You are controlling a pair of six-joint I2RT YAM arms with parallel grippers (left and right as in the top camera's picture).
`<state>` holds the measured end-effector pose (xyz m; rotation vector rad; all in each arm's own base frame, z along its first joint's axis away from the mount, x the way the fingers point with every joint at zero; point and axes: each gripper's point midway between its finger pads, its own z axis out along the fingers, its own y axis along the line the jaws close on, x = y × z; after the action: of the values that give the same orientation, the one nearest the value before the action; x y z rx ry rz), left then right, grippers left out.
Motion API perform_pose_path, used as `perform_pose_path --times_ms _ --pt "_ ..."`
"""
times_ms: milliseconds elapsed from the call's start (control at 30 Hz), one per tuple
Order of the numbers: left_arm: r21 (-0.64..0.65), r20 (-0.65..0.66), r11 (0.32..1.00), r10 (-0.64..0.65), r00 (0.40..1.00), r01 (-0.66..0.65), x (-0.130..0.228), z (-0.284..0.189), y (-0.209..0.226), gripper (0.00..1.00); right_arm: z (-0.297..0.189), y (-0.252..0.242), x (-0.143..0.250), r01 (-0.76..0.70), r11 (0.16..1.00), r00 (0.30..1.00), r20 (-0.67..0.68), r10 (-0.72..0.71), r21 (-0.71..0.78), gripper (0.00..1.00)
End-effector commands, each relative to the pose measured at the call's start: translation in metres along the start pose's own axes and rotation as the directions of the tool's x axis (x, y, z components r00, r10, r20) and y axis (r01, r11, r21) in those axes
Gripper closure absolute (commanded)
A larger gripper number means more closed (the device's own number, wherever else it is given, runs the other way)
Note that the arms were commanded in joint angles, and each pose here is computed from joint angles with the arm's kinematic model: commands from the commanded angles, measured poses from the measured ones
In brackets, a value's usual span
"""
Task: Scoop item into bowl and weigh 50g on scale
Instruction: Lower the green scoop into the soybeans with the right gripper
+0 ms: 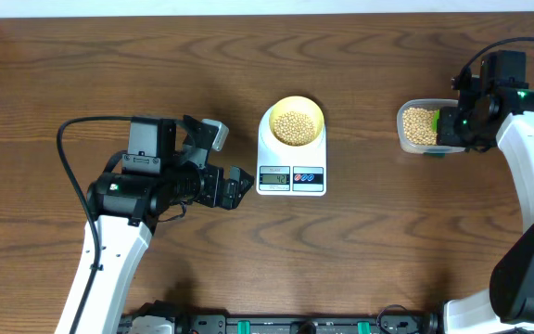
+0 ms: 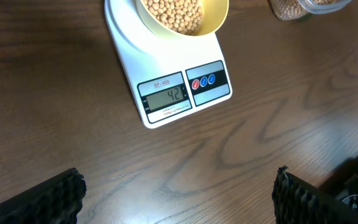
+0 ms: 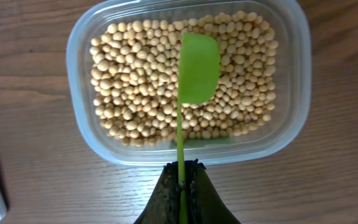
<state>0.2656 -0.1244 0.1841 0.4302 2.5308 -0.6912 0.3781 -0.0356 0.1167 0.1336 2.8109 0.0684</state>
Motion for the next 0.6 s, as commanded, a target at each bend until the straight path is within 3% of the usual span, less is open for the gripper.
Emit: perform_pose_path --times_ms 0,567 --pt "0.017 0.0 1.0 0.019 1.0 -0.019 -0.0003 -0.0001 -0.0035 0.02 0.003 -0.0078 0.0021 0.015 0.999 1.0 -0.005 -0.015 0.038 0.99" --pt "0.017 0.0 1.0 0.019 1.0 -0.019 -0.0003 -0.0001 -0.0035 0.02 0.008 -0.0076 0.0065 0.016 0.999 1.0 -0.024 -0.015 0.036 0.99"
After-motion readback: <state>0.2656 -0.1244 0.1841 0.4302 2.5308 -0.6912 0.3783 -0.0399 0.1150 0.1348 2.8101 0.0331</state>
